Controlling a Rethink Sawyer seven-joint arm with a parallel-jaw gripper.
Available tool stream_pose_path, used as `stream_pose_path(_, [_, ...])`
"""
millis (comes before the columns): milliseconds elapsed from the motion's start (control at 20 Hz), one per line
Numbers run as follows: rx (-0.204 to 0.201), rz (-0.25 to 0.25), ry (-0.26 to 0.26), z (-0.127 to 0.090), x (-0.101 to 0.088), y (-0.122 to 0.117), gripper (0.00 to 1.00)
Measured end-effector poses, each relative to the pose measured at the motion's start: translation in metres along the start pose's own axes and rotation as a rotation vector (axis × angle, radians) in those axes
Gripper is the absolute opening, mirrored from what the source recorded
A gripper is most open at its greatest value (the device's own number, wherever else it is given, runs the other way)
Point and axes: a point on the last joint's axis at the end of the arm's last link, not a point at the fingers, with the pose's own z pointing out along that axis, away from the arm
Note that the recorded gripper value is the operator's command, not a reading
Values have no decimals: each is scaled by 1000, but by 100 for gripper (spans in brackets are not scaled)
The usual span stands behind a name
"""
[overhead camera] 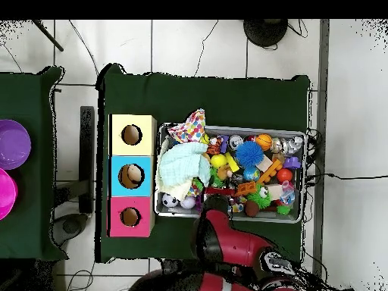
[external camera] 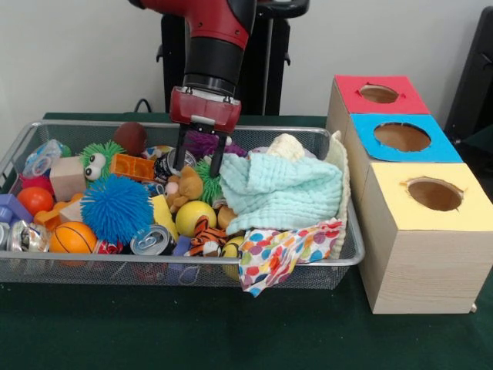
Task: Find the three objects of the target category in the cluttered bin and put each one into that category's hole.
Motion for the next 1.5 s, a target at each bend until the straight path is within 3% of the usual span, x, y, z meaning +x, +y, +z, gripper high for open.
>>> stream_pose_path(400, [2,-42,-3,-7,-10,7,100])
stream_pose_path(950, [30,-73,-3,-6,-10,0,100])
stream_pose_path(1500, [45,-78,-14,0,-14,-8,100])
